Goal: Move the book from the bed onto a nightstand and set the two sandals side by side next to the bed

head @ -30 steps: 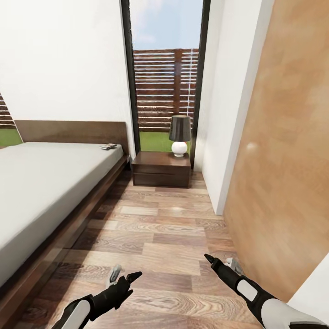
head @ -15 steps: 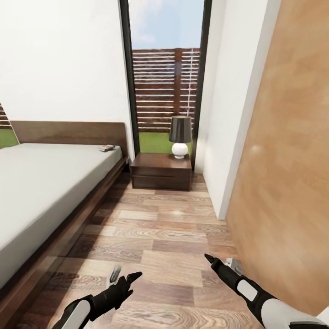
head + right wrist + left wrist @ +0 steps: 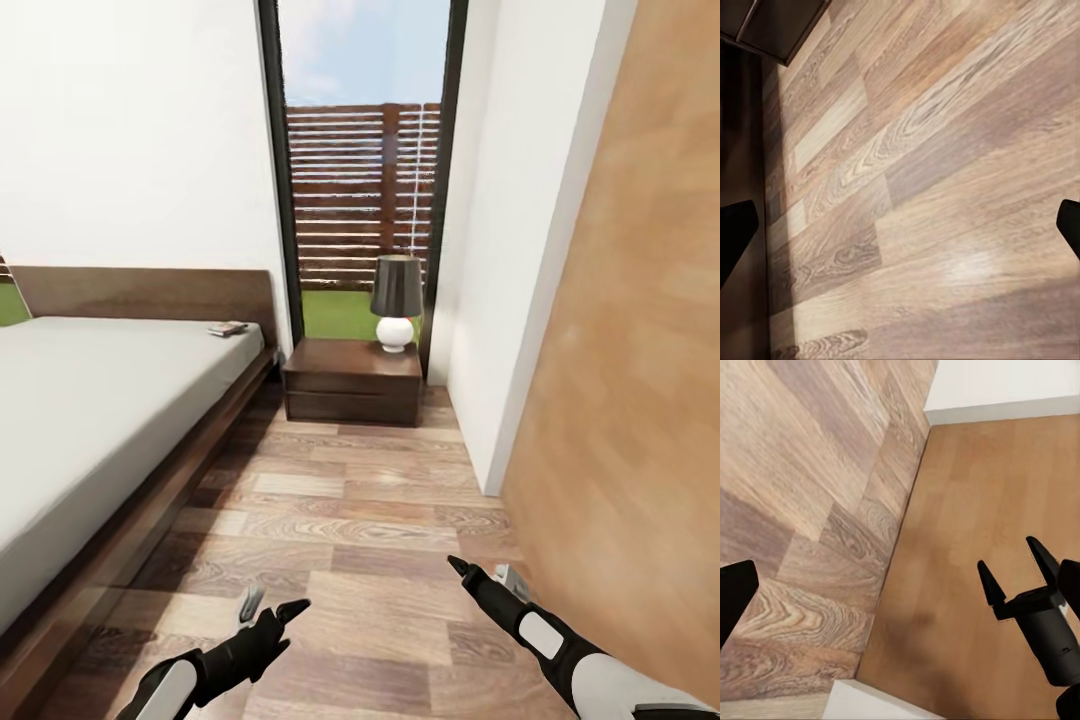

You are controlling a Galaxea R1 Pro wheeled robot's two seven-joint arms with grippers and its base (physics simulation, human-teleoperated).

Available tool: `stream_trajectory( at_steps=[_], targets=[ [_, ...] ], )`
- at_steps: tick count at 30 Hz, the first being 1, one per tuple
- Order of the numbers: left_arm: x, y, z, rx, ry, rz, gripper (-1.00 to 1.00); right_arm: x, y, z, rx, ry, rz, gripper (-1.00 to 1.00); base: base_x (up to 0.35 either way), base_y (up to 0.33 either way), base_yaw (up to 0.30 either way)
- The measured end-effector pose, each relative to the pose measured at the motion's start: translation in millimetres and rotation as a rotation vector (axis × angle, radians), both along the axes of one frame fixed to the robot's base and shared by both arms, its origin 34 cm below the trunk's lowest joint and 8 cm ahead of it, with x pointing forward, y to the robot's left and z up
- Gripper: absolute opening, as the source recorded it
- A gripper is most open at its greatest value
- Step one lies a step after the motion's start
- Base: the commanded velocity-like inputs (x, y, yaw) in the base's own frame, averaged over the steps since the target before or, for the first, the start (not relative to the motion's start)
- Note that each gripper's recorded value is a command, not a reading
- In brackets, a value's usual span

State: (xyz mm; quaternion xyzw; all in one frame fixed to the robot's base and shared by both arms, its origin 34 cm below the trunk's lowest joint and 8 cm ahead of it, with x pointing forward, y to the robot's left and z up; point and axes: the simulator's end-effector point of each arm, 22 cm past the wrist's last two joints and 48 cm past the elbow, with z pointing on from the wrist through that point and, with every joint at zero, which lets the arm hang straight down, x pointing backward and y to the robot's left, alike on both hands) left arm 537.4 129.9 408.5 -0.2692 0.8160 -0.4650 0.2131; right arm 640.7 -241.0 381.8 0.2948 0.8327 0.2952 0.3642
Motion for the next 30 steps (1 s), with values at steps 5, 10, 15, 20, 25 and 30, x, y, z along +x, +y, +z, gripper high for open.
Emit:
stream_trajectory(
  at_steps=[5,10,15,20,25,30],
  targets=[
    [-1.2,0.9,-1.9,0.001,0.005,0.001,1.0,0.0,0.0,0.0,0.0,0.0,0.0,1.0,0.236,0.0,0.0],
    [-1.5,1.3,-2.5,0.002,0.007,0.001,1.0,0.0,0.0,0.0,0.0,0.0,0.0,1.0,0.236,0.0,0.0],
    [-1.7,1.4,-2.7,0.002,0.007,0.001,1.0,0.0,0.0,0.0,0.0,0.0,0.0,1.0,0.236,0.0,0.0],
    [-1.7,1.4,-2.8,0.002,0.007,0.001,1.0,0.0,0.0,0.0,0.0,0.0,0.0,1.0,0.236,0.0,0.0],
    [-1.7,1.6,-2.9,0.002,0.007,0.001,1.0,0.0,0.0,0.0,0.0,0.0,0.0,1.0,0.236,0.0,0.0],
    [-1.7,1.7,-2.9,0.002,0.008,0.001,1.0,0.0,0.0,0.0,0.0,0.0,0.0,1.0,0.236,0.0,0.0]
  ],
)
